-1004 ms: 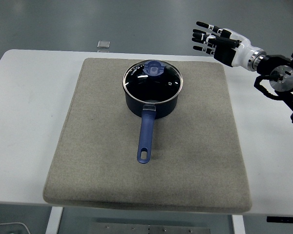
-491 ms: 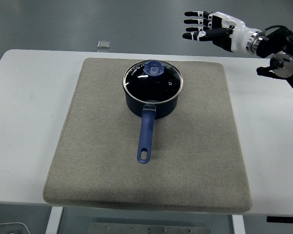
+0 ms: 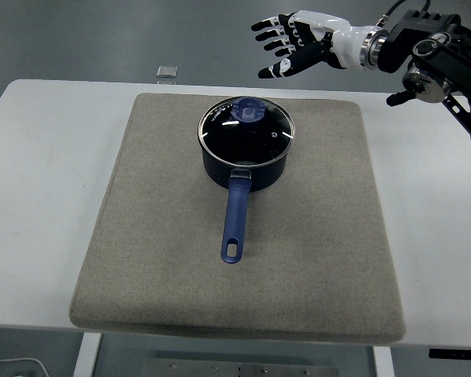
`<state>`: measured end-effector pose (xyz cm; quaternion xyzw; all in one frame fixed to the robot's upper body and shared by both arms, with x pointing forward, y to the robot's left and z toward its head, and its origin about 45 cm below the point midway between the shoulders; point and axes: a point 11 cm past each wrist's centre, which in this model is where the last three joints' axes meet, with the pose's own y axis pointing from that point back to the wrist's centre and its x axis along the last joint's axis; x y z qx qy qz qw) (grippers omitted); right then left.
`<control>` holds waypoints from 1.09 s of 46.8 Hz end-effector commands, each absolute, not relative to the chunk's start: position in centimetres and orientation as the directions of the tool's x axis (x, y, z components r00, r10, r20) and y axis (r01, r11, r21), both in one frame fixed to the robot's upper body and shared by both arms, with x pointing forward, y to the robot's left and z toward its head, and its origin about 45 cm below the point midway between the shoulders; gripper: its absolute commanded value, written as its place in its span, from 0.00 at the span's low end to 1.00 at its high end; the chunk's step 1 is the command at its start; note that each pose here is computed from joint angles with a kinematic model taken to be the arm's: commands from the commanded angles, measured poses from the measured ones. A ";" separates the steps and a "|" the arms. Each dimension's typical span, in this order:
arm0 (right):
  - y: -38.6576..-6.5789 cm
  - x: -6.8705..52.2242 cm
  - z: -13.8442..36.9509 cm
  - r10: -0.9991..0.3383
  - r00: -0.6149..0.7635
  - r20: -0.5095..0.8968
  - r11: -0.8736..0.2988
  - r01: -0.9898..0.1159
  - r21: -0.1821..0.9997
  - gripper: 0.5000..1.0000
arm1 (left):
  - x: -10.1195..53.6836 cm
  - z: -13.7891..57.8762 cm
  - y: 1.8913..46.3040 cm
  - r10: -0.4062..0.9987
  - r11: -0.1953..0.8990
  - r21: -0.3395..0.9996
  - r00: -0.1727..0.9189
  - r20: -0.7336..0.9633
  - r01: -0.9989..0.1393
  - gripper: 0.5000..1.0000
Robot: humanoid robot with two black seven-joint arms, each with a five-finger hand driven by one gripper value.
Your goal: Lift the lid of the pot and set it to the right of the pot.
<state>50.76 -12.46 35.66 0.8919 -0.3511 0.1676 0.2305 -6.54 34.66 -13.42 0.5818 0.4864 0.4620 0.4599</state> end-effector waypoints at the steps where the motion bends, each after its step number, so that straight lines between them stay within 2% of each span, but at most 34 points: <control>1: -11.8 50.4 35.8 -0.517 0.704 0.487 -0.659 -0.690 0.299 0.82 | -6.6 -13.4 34.7 0.991 -0.104 0.984 0.100 0.091 0.141 1.00; 17: -9.9 49.6 33.7 -0.231 0.683 0.693 -0.607 -0.658 0.446 0.82 | -6.6 -13.4 34.7 0.991 -0.104 0.984 0.100 0.091 0.141 1.00; 33: -6.5 47.9 32.6 -0.001 0.623 0.782 -0.610 -0.621 0.493 0.82 | -6.6 -13.4 34.7 0.991 -0.104 0.984 0.100 0.091 0.141 1.00; 51: -6.4 48.1 32.5 0.031 0.586 0.810 -0.591 -0.643 0.487 0.79 | -6.6 -13.4 34.7 0.991 -0.104 0.984 0.100 0.091 0.141 1.00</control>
